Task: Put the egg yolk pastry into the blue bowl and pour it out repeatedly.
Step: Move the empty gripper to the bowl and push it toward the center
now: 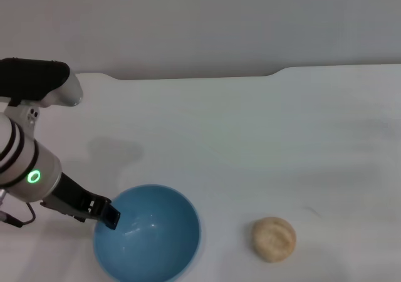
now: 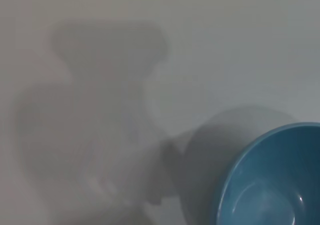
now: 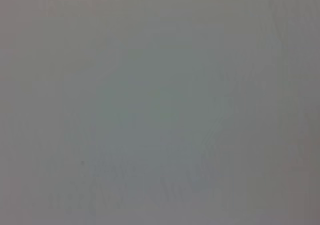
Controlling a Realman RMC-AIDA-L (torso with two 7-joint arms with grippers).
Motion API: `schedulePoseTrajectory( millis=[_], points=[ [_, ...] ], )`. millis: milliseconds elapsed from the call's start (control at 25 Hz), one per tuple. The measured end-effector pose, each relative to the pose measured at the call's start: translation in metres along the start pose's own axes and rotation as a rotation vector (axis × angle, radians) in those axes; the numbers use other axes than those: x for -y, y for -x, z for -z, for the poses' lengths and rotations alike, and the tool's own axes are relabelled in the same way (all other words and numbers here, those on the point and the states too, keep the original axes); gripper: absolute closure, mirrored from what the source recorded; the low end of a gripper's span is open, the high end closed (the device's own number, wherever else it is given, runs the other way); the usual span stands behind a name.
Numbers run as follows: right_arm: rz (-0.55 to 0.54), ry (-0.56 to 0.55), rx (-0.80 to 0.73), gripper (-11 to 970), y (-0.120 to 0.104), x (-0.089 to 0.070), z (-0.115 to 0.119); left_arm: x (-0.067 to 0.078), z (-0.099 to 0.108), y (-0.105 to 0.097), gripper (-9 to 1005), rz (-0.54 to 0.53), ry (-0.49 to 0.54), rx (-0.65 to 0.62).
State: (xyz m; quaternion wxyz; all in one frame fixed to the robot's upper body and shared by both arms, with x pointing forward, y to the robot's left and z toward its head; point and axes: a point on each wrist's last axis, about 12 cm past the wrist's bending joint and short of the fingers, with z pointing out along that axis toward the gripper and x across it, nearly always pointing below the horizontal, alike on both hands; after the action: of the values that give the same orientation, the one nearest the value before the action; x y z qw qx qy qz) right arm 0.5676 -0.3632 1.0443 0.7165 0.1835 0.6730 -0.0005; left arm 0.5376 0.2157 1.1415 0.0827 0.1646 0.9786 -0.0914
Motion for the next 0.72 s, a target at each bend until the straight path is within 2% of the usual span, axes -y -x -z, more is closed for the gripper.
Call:
schedulePoseTrajectory(
  millis=[320, 720],
  points=[
    [-0.001, 0.0, -0.001, 451, -0.001, -0.001, 0.0, 0.005, -0.013, 0.002, 429, -0.009, -0.054, -0.028],
    [-0.001, 0.0, -0.001, 451, 0.0, -0.001, 0.0, 0.004, -0.033, 0.003, 429, 0.004, -0.053, -0.063]
  ],
)
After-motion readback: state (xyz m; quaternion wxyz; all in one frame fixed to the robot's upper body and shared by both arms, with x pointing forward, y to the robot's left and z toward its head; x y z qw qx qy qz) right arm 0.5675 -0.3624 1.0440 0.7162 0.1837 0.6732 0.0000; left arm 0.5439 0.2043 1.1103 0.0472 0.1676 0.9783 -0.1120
